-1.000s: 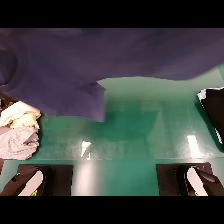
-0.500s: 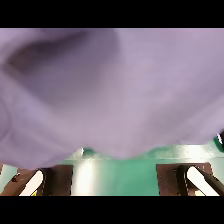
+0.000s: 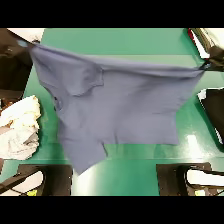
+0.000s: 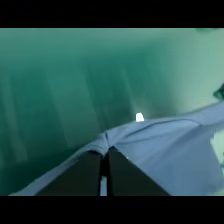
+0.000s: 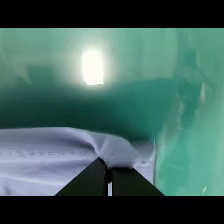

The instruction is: Fold the shirts.

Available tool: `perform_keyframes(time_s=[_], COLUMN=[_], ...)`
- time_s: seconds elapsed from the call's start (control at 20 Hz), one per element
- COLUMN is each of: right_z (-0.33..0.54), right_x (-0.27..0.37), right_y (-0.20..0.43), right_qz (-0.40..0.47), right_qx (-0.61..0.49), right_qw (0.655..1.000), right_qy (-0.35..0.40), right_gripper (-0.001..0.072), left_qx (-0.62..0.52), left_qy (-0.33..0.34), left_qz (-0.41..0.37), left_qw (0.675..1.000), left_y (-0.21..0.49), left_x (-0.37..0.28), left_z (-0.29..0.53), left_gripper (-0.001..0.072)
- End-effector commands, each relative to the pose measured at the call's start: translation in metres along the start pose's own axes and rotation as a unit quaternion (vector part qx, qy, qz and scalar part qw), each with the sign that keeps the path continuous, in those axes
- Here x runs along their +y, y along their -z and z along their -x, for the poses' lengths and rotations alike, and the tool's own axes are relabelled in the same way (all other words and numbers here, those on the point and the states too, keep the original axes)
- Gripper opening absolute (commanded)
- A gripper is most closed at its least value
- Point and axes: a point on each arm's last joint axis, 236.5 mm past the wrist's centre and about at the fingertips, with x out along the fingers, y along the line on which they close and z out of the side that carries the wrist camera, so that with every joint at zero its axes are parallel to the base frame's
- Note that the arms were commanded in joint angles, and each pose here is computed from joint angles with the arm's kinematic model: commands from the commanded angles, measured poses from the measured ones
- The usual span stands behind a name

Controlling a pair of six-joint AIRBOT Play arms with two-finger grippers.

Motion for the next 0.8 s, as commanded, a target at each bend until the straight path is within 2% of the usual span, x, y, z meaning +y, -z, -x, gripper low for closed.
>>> perform_keyframes(time_s=[0.0,0.2,0.45,0.75], right_z=[-0.066,-0.094,-0.109,-0.160], right_x=[0.001,0.000,-0.003,-0.017], right_y=[-0.029,-0.081,-0.129,-0.085], right_qz=[0.019,0.018,0.015,0.004], right_qx=[-0.004,-0.086,-0.172,-0.061], right_qw=[0.999,0.996,0.985,0.998], right_qy=[0.031,0.024,0.019,0.029], right_gripper=[0.0012,0.0012,0.0012,0.0011], left_qx=[0.043,-0.025,-0.079,-0.008], left_qy=[-0.005,-0.059,-0.097,-0.106], left_qz=[0.007,0.037,0.046,0.021], left_qw=[0.999,0.997,0.991,0.994], left_y=[0.019,-0.009,-0.027,0.010], left_x=[0.049,0.111,0.154,0.172], left_z=[-0.079,-0.118,-0.143,-0.162], left_gripper=[0.0027,0.0027,0.0027,0.0027])
